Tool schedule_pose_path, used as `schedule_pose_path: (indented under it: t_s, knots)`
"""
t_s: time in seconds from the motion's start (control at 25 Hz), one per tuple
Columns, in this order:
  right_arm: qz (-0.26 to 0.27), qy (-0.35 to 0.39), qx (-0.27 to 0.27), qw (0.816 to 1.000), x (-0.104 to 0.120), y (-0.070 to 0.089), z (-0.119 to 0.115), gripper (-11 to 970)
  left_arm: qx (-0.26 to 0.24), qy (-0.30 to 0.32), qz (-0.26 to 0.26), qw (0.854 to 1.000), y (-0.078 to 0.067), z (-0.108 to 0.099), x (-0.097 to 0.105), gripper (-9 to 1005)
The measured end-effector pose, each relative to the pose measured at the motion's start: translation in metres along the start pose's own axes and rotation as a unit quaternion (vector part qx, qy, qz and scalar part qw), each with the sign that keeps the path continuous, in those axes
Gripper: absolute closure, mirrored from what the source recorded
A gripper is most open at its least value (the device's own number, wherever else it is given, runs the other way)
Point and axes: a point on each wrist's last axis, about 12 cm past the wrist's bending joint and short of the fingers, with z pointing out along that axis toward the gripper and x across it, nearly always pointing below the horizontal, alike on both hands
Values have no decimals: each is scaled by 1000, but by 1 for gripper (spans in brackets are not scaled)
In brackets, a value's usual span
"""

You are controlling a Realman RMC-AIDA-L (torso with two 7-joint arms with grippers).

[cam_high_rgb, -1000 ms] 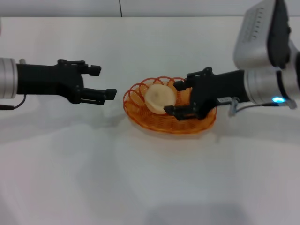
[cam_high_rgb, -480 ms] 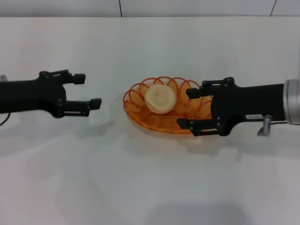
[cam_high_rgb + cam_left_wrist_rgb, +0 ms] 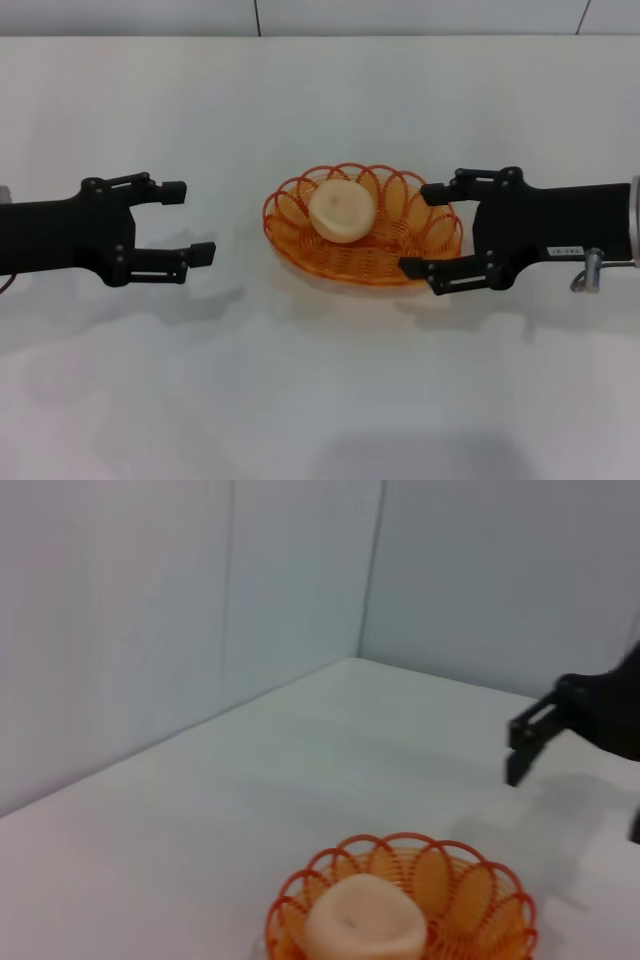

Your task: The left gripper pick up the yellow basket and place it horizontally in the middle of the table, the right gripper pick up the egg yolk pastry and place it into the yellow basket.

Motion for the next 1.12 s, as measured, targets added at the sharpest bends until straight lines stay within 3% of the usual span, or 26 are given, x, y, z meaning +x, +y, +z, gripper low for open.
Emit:
schedule_pose_path:
  t_s: [0.28, 0.72, 1.12]
  knots:
    - [8, -1, 6, 1000, 4, -4, -4, 112, 8, 8, 15, 1000, 1, -1, -2, 108]
    - [5, 4, 5, 1000, 5, -5, -3, 118, 50, 24, 37, 998, -1, 9, -11, 108]
    - [4, 10, -6, 1000, 5, -3, -3, 118, 56, 26, 37, 997, -2, 9, -11, 108]
